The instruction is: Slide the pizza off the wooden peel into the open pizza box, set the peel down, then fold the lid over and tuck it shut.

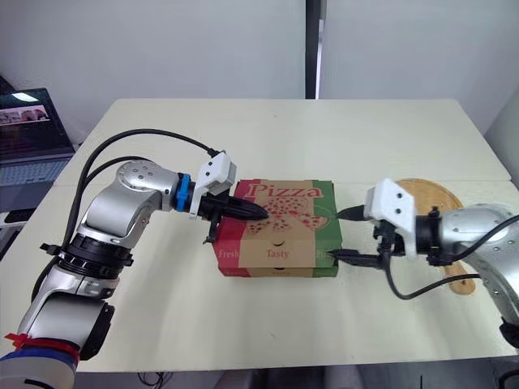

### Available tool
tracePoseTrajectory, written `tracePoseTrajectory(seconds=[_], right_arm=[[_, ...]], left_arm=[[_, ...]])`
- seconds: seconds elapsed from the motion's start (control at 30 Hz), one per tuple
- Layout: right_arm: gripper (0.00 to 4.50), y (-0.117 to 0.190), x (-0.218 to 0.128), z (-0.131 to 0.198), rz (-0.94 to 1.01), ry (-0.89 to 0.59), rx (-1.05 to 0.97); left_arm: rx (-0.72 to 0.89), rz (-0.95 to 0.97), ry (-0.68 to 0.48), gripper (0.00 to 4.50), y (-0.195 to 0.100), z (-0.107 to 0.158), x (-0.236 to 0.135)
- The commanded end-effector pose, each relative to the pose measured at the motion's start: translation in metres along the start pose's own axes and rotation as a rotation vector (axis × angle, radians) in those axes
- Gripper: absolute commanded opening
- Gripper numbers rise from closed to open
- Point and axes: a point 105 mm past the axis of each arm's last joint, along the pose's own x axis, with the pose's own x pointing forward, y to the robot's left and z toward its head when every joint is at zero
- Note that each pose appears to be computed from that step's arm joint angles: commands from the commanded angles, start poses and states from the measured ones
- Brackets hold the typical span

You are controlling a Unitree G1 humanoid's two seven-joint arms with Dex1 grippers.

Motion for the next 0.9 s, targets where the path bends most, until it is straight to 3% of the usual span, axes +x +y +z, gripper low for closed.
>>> tracePoseTrajectory(seconds=[0.03, 0.4, 0.9], right_arm=[[3.53, -0.003, 0.007, 0.003, -0.023, 0.011, -0.083], [3.53, -0.018, 0.019, -0.003, -0.092, 0.012, -0.176], [3.53, -0.012, 0.029, -0.020, -0.124, 0.028, -0.176]], left_arm=[[0.051, 0.001, -0.016, 0.00, 0.001, 0.012, -0.003], [0.097, -0.070, 0.003, 0.00, -0.013, 0.014, 0.003], [0.143, -0.091, 0.131, 0.00, -0.021, -0.017, 0.010]])
